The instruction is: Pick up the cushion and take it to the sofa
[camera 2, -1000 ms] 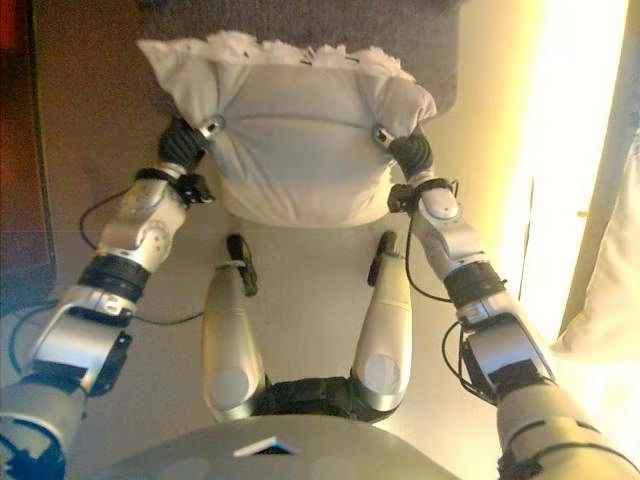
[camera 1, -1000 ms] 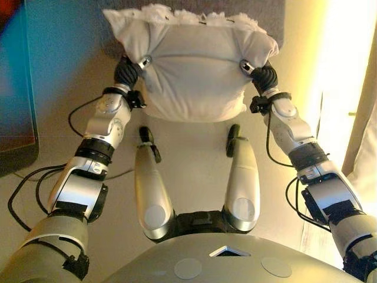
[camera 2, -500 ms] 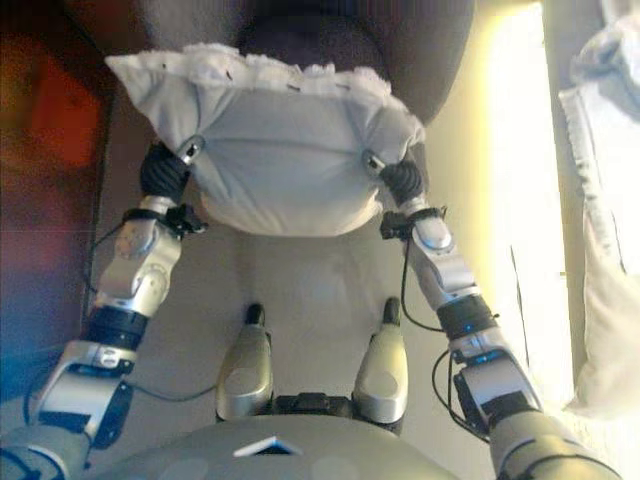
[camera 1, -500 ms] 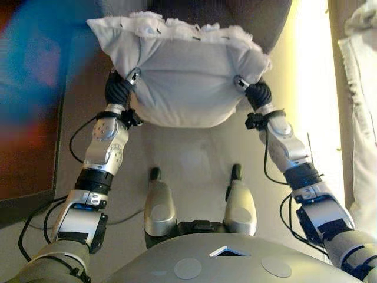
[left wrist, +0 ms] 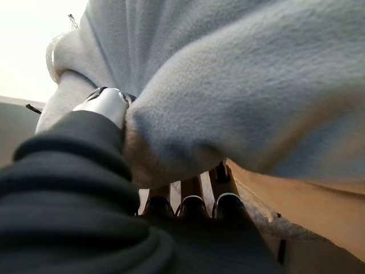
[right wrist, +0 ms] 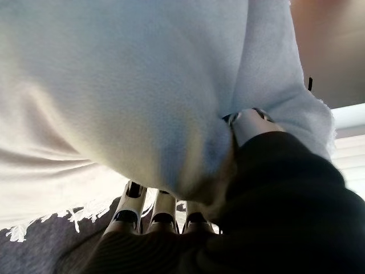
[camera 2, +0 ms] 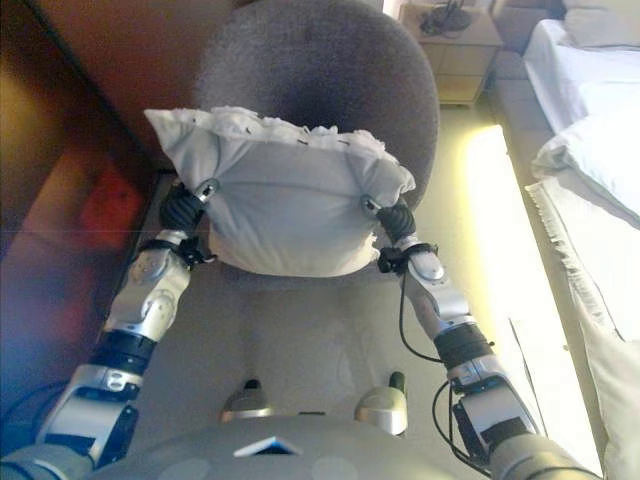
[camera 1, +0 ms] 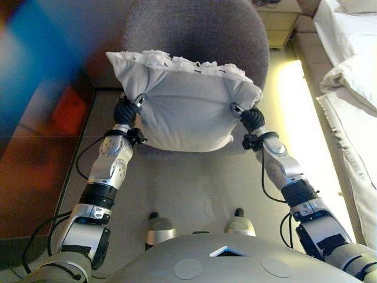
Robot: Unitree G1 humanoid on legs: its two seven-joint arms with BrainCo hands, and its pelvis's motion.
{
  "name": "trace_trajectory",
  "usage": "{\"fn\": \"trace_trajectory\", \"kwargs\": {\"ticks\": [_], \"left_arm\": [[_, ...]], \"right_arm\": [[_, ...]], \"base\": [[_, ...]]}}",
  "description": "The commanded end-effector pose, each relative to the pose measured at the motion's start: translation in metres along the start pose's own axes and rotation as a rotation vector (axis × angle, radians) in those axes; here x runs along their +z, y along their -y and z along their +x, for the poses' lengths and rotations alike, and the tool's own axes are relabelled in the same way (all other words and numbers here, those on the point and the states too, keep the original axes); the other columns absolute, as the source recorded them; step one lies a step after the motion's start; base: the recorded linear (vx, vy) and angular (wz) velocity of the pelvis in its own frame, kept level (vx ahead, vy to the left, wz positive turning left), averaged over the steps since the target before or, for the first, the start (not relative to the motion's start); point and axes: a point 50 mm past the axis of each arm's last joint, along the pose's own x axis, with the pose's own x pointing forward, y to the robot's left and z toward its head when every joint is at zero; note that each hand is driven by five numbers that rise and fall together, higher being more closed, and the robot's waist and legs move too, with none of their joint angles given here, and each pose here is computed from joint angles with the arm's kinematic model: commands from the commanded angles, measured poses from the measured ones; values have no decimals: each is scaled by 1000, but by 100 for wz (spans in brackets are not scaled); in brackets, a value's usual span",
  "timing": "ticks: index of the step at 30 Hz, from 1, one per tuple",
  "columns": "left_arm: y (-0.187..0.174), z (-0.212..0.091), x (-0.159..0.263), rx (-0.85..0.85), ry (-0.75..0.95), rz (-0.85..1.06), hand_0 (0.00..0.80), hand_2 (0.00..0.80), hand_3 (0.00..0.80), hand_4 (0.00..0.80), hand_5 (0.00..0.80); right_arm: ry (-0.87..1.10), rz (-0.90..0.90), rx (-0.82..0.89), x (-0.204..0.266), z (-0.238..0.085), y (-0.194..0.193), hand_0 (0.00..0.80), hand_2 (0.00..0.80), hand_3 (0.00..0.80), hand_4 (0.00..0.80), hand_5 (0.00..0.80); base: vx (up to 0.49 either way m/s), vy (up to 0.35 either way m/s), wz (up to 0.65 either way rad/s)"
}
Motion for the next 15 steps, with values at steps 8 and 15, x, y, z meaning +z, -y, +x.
{"fn": "trace_trajectory", "kwargs": {"ticks": [8, 15], "left_arm": [[38, 41, 57, -122, 198, 41, 800, 800, 800, 800, 800], [45, 42, 58, -166, 193, -9, 800, 800, 800, 800, 800]], "right_arm": [[234, 207, 65, 64, 33, -27, 800, 800, 800, 800, 800], [248, 203, 54, 74, 34, -24, 800, 800, 800, 800, 800]], "base": [[-26, 91, 15], [279, -14, 23]]}}
